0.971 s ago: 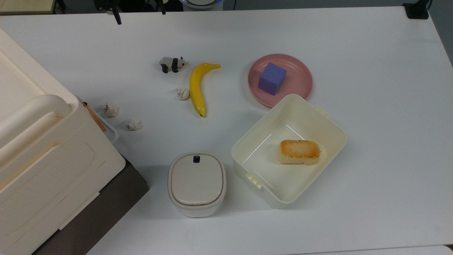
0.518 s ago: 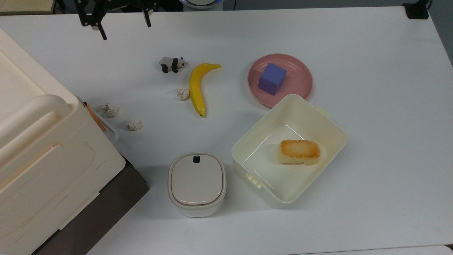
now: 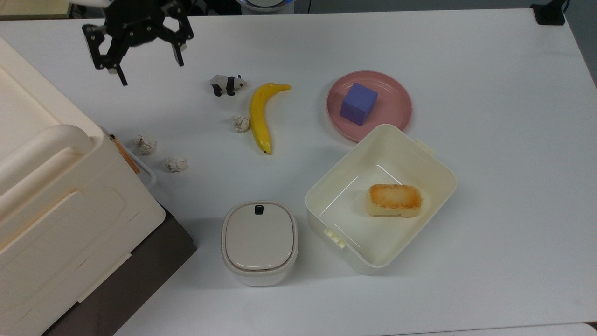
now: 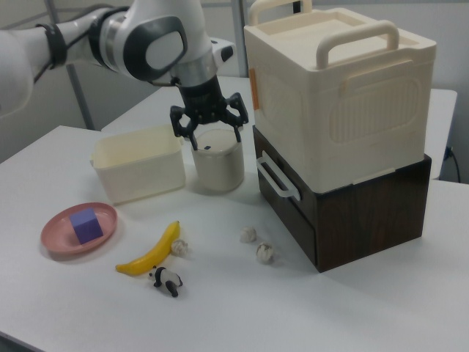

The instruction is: Slide open the drawer

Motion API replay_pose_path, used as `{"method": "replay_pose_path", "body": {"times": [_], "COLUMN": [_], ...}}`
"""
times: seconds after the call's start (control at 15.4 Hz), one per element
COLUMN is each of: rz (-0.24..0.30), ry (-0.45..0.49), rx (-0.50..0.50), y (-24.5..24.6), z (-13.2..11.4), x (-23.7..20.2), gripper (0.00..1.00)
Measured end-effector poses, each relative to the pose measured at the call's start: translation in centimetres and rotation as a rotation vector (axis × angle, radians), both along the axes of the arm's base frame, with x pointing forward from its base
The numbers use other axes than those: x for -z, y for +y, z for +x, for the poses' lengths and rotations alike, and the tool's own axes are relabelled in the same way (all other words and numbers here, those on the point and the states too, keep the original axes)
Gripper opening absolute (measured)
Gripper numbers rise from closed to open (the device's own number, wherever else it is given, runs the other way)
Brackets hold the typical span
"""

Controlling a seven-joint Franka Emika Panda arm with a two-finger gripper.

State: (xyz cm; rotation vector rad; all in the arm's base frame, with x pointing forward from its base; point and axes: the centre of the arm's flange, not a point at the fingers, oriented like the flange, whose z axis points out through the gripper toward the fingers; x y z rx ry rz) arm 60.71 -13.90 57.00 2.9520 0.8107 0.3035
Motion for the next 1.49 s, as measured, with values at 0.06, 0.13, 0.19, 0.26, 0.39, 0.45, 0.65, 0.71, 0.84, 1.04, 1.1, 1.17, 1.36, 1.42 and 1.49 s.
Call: {"method": "replay_pose_path", "body": {"times": [0.06, 0.13, 0.19, 0.26, 0.39, 0.45, 0.65, 0.71, 0.84, 1.04, 1.1, 1.17, 1.36, 1.42, 1.49], "rz": [-0.026, -0.048, -0.061, -0.068, -0.071, -0.071, -0.097, -0.112, -0.138, -0.144, -0.153, -0.170, -0.208, -0.210, -0.210], "ry": [0.005, 0.004, 0.004, 0.005, 0.005, 0.005, 0.004, -0.003, -0.036, -0.028, -0.017, -0.006, 0.019, 0.024, 0.027], "rx": [-0.005, -0.010, -0.013, -0.015, -0.018, -0.019, -0.022, -0.022, -0.015, -0.011, -0.019, -0.030, -0.057, -0.059, -0.059], "y": [-0.3, -0.6, -0.8, -0.9, -1.2, -1.2, -1.6, -2.0, -2.9, -3.6, -3.5, -3.4, -3.0, -3.0, -3.0], "z": [0.7, 1.3, 1.8, 2.3, 3.5, 3.8, 3.9, 3.9, 4.3, 4.8, 4.9, 4.9, 5.0, 5.1, 5.1], "x": [1.2, 2.3, 3.2, 4.3, 6.7, 7.2, 7.4, 7.4, 7.5, 9.5, 10.1, 10.5, 11.5, 11.7, 11.9], "gripper": [1.00, 1.00, 1.00, 1.00, 1.00, 1.00, 1.00, 1.00, 1.00, 1.00, 1.00, 1.00, 1.00, 1.00, 1.00]}}
